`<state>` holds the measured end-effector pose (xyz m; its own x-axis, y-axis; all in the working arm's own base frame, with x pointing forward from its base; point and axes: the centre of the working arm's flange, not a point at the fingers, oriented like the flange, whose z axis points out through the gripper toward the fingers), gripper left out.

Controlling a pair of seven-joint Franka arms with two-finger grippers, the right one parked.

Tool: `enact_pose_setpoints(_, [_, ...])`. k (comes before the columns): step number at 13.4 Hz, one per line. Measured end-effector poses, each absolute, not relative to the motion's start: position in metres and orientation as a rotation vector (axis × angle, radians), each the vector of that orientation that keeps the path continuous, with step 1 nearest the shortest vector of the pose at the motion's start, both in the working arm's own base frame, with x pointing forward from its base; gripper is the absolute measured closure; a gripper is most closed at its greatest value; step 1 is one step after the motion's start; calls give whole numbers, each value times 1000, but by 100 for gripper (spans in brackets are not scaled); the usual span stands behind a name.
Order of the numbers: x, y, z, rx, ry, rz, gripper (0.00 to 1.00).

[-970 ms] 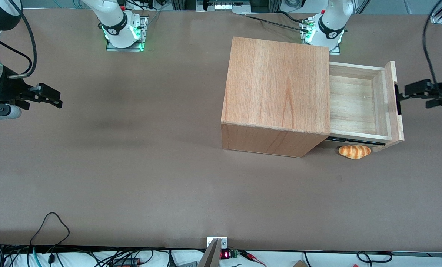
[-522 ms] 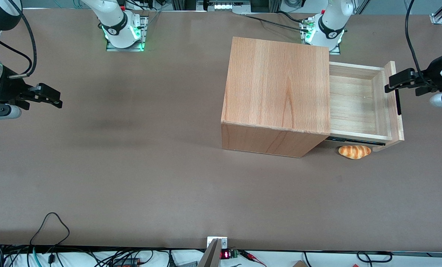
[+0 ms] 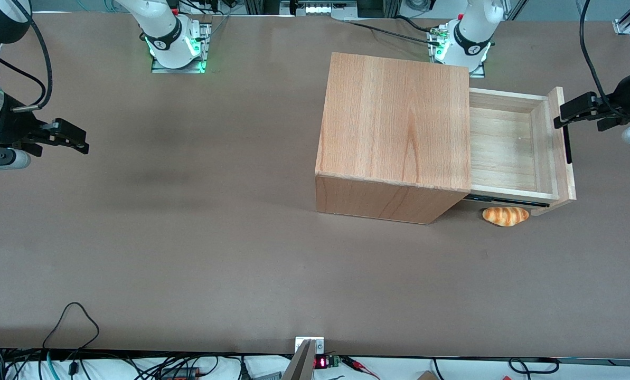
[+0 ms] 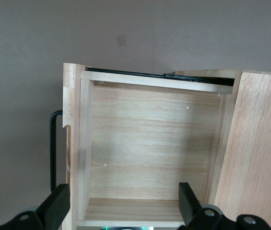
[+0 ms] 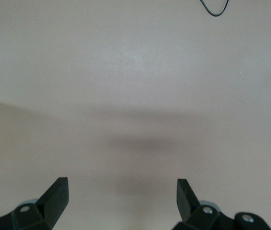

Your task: Open top drawer with left arm

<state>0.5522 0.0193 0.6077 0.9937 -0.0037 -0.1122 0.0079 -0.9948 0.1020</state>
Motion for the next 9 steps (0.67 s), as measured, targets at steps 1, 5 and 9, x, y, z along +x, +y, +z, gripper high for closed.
enact_pose_setpoints(1, [552,19,607,3034,6,-173,0])
enact_pose_setpoints(5, [552,16,606,3060,-3,-179,0])
enact_pose_setpoints(9, [552,12,608,3077,-16,-175,0])
